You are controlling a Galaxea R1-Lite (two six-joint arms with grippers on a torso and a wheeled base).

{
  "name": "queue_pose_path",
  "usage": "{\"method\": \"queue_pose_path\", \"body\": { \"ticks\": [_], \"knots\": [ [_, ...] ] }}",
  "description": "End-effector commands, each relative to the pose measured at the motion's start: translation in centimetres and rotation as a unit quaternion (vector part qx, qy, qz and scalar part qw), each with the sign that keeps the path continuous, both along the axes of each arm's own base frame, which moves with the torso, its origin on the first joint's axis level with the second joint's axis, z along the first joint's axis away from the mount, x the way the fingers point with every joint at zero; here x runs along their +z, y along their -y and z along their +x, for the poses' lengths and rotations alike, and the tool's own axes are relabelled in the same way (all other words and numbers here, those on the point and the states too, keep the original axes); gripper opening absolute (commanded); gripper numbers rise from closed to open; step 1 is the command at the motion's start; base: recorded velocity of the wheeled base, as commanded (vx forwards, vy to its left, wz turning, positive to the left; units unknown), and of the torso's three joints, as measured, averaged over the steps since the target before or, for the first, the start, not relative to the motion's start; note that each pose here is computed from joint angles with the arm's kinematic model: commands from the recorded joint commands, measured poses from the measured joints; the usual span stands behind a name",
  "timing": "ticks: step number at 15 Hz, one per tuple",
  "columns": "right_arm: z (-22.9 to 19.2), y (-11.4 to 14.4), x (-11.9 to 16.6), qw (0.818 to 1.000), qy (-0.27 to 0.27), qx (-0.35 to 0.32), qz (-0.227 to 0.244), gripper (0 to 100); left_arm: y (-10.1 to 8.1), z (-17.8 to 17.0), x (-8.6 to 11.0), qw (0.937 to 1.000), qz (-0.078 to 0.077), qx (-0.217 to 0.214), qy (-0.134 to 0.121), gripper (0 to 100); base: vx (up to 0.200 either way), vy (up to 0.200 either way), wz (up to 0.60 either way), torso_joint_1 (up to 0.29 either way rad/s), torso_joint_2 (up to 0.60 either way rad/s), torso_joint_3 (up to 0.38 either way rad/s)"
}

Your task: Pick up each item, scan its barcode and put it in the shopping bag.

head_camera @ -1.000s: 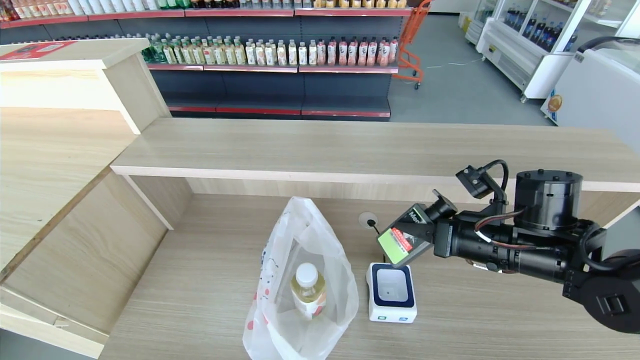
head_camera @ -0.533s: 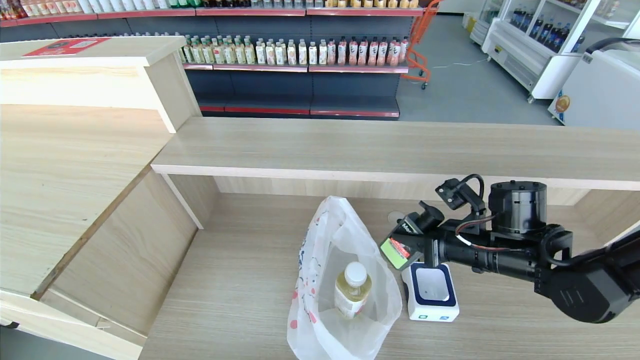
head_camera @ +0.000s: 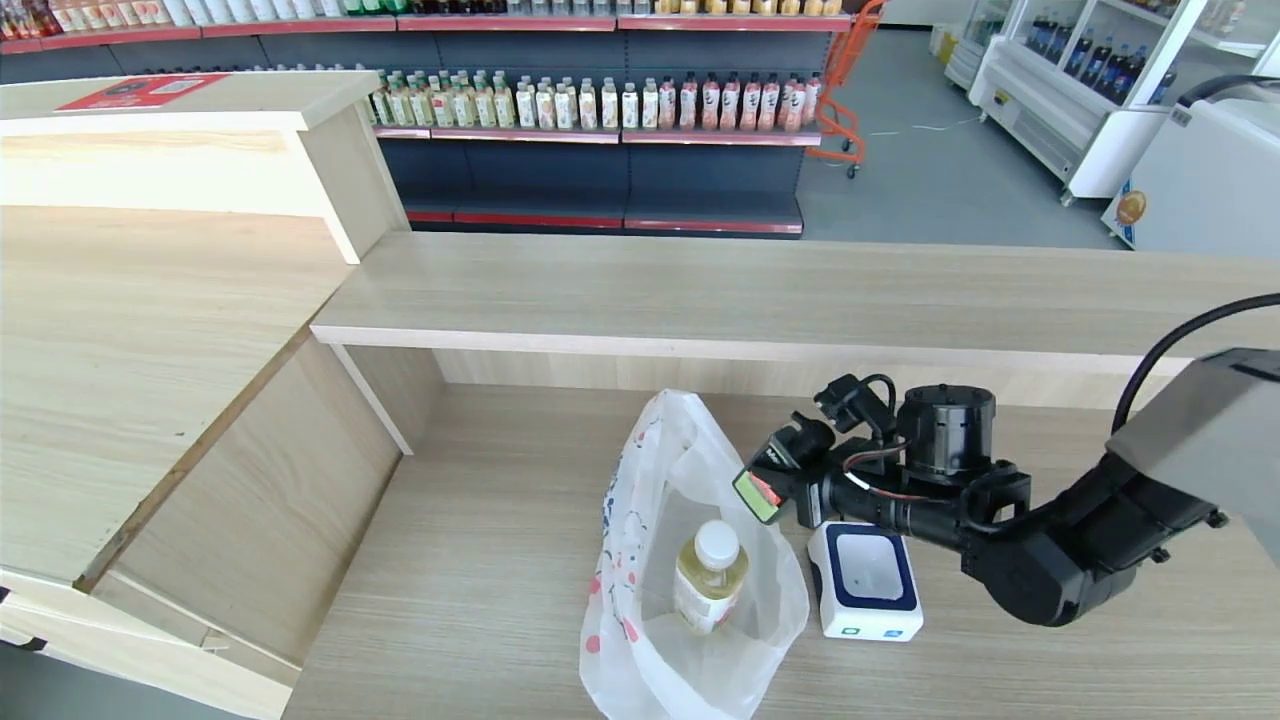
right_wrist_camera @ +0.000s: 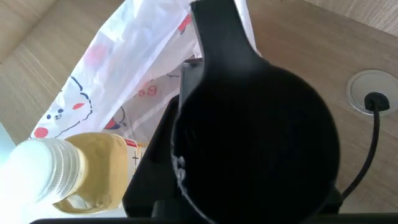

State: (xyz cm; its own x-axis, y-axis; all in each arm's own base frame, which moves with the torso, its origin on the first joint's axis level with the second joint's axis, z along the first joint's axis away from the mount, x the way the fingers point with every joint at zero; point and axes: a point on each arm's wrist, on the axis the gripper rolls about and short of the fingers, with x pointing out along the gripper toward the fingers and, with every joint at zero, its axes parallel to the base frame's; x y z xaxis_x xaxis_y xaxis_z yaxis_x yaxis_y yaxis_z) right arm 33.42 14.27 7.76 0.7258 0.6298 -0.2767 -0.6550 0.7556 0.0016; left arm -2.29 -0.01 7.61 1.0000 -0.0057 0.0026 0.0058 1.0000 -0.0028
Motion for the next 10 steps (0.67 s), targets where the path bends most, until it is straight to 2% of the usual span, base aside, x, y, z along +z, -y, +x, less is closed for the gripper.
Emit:
{"method": "queue_pose_path", "body": {
  "ticks": [1,5,10],
  "knots": [
    [0.7,-0.8,-2.6,1.000,-0.022,0.007,-0.016,0,0.0,0.0,0.0,1.0000,0.000,0.000,0.000,100,0.000,0.000,0.00,0.000,0.00,0.000],
    [1.3,-2.2,-4.7,0.999,-0.003,0.031,-0.032,0,0.0,0.0,0.0,1.0000,0.000,0.000,0.000,100,0.000,0.000,0.00,0.000,0.00,0.000],
    [3.0,-3.2,-5.9,0.995,0.051,0.052,-0.074,0,0.0,0.0,0.0,1.0000,0.000,0.000,0.000,100,0.000,0.000,0.00,0.000,0.00,0.000]
  ]
}}
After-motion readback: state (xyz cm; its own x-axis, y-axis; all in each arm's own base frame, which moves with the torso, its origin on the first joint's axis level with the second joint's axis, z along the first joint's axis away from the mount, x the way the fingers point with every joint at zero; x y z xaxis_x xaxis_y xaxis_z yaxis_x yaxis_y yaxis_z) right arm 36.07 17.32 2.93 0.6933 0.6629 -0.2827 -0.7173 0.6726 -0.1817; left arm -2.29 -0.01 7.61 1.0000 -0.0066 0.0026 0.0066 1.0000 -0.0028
